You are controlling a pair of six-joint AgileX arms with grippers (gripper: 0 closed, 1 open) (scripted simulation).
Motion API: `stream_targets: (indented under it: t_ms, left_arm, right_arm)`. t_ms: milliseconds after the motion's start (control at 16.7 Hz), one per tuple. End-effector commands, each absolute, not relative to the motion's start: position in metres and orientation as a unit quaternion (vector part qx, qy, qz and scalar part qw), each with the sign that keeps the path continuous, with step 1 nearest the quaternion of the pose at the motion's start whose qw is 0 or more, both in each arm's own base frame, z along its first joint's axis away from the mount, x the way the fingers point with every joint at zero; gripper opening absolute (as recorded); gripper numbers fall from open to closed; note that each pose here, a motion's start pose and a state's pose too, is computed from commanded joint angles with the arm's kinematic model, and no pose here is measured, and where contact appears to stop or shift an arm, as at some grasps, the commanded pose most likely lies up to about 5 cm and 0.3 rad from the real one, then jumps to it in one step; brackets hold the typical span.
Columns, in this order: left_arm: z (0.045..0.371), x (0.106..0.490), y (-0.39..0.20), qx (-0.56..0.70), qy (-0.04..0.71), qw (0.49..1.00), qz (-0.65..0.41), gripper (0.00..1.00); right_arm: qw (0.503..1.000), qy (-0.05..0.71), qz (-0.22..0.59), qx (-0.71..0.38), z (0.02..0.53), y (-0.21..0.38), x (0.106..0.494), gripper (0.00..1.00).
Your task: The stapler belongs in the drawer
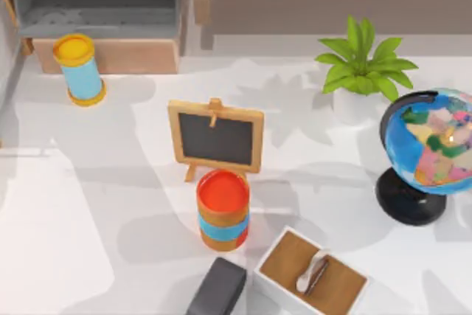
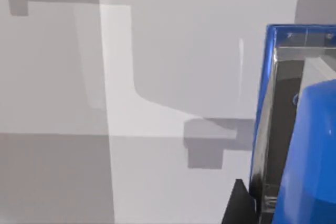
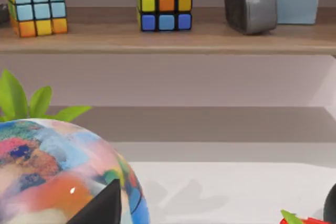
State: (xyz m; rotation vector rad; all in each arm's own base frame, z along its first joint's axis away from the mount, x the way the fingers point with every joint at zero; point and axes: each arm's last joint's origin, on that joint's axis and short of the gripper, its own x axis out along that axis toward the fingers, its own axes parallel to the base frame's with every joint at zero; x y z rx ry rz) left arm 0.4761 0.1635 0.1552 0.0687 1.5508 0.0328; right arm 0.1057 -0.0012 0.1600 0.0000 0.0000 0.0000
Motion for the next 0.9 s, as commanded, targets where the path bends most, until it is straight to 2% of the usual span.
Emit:
stream_targets:
  t_ms: [420, 900]
  left_arm:
    - [0.1483, 0.4761, 0.1626, 0.03, 0.702, 0.712, 0.014, 0.0]
    - [0.1483, 0.4761, 0.1626, 0.03, 0.702, 0.712, 0.014, 0.6]
  right_arm:
    - [1.0, 0.0, 0.0, 0.0, 0.16, -0.0012, 0.1057, 1.0]
    - [1.0, 0.0, 0.0, 0.0, 0.16, -0.0012, 0.1057, 1.0]
